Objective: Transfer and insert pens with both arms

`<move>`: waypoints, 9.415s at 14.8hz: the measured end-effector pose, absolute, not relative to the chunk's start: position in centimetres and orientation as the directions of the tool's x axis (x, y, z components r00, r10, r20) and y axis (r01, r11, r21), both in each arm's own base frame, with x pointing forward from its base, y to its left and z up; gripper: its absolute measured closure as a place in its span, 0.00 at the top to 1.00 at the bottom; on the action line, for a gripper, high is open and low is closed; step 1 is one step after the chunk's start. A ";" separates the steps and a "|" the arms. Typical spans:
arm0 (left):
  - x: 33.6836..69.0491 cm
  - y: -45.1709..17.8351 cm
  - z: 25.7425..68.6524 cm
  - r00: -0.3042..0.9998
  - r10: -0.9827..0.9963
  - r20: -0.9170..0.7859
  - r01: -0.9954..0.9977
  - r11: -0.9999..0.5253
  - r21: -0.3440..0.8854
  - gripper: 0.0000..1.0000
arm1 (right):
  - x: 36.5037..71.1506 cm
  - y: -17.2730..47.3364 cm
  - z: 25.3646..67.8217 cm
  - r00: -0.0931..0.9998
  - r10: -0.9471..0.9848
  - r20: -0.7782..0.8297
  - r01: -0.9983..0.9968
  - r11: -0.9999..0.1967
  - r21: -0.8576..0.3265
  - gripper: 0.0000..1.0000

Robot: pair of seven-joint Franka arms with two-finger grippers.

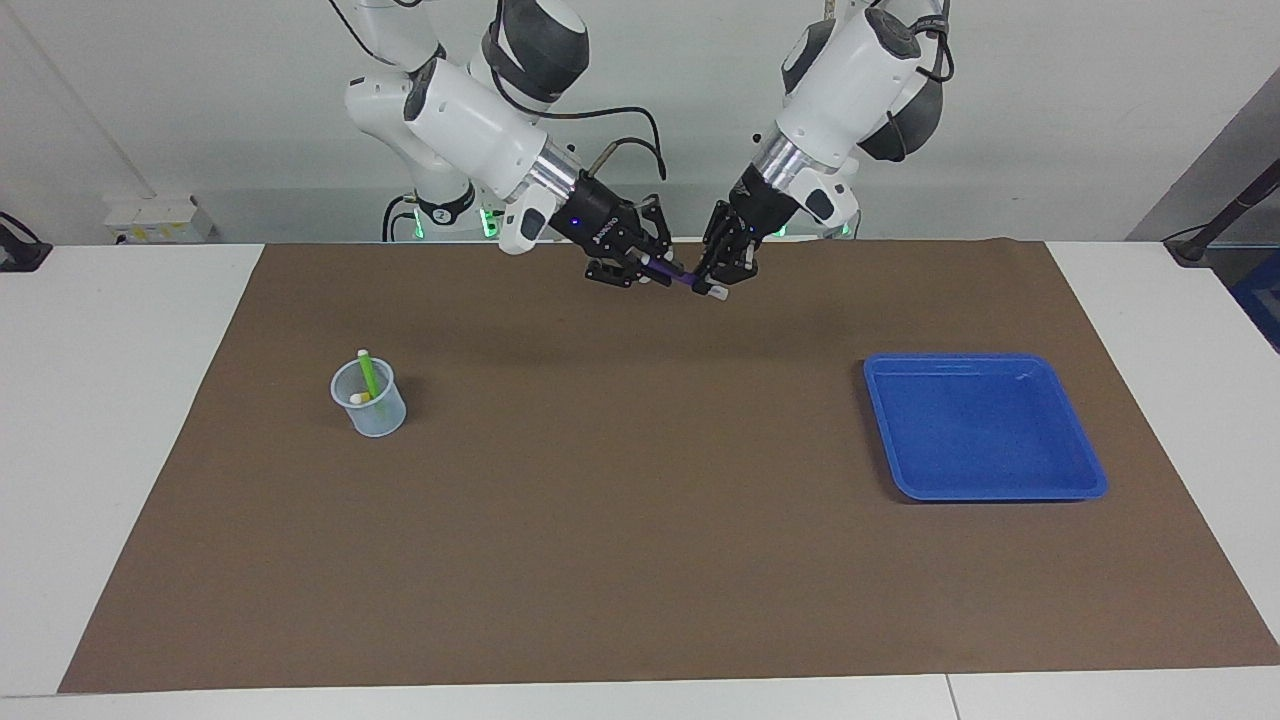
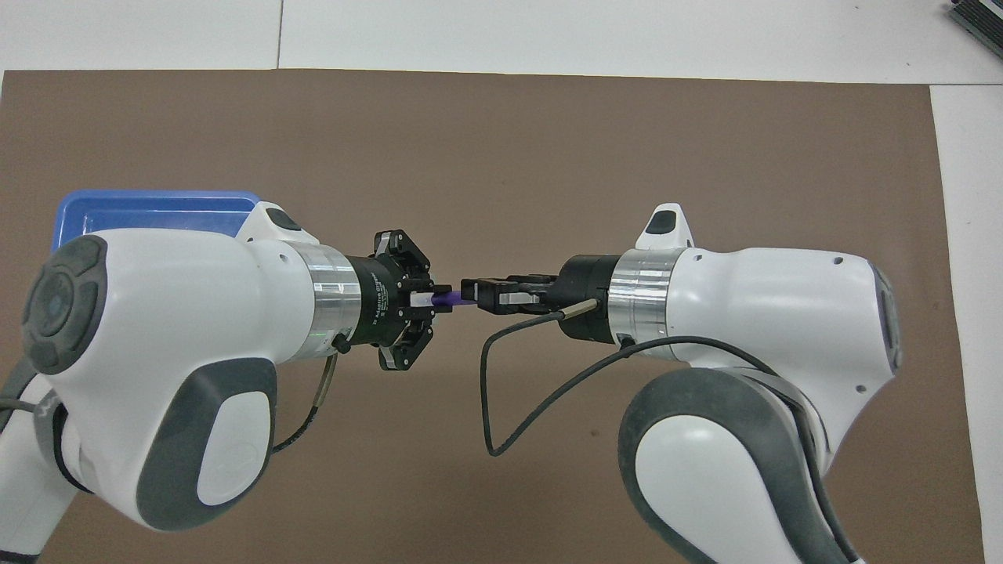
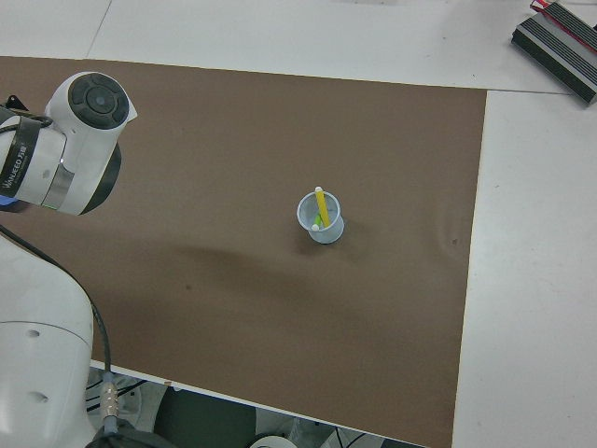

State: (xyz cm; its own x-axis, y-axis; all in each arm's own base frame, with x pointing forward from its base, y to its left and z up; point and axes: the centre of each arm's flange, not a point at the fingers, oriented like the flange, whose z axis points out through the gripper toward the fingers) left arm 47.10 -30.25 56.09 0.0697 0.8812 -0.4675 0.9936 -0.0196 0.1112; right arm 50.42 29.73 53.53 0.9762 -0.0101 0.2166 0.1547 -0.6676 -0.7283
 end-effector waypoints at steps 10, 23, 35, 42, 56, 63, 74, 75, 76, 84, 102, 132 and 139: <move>47.2 -29.6 56.4 0.096 0.891 -0.444 0.990 -0.038 0.139 0.80 | 51.2 26.8 52.2 0.975 0.091 0.202 0.198 -0.768 -0.609 0.20; 51.3 -9.8 57.6 0.629 0.748 -0.212 0.777 -0.610 0.155 1.00 | 54.3 9.4 50.8 0.964 0.245 0.108 0.251 -0.967 -0.047 0.20; 51.0 -0.3 57.4 0.917 0.389 -0.088 0.396 -0.913 0.097 1.00 | 53.4 -0.1 47.6 0.953 0.300 0.045 0.295 -0.951 0.096 0.20; 52.9 1.7 56.3 0.968 0.244 -0.065 0.247 -0.968 0.054 1.00 | 52.2 -1.6 45.0 0.953 0.298 0.050 0.291 -0.951 0.107 0.20; 56.6 0.4 58.6 0.995 0.021 -0.099 0.022 -1.000 0.011 1.00 | 52.4 -3.0 41.9 0.973 0.216 0.085 0.208 -0.974 0.094 0.67; 56.9 0.4 57.6 0.997 0.010 -0.075 0.011 -1.000 0.011 1.00 | 53.5 -2.9 45.8 0.975 0.212 0.065 0.206 -0.974 0.091 1.00; 56.9 0.6 58.0 0.998 0.005 -0.058 0.006 -1.000 0.011 1.00 | 55.2 -2.6 53.7 0.973 0.211 0.097 0.201 -0.974 0.100 1.00; 56.9 0.6 58.0 0.998 0.005 -0.058 0.006 -1.000 0.011 1.00 | 55.4 -2.6 54.3 0.973 0.208 0.103 0.198 -0.975 0.099 1.00; 56.9 0.6 58.0 0.998 0.005 -0.058 0.006 -1.000 0.011 1.00 | 55.7 -2.7 54.7 0.974 0.198 0.105 0.189 -0.978 0.094 1.00; 56.9 0.8 58.1 0.998 0.008 -0.056 0.008 -1.000 0.011 1.00 | 58.0 0.1 58.2 0.982 0.162 0.096 0.158 -0.986 0.047 1.00; 56.9 0.6 58.1 0.998 0.005 -0.057 0.005 -1.000 0.011 1.00 | 57.7 -4.0 62.5 0.991 0.058 0.119 0.056 -0.998 0.024 1.00; 55.9 -2.2 58.9 0.995 -0.046 -0.093 -0.045 -0.999 0.013 1.00 | 56.2 -3.1 64.6 0.998 -0.039 0.044 -0.039 -0.999 -0.014 1.00; 55.8 -2.4 59.1 0.994 -0.050 -0.094 -0.049 -0.999 0.013 1.00 | 56.2 -3.2 64.6 0.998 -0.040 0.044 -0.039 -0.999 -0.014 1.00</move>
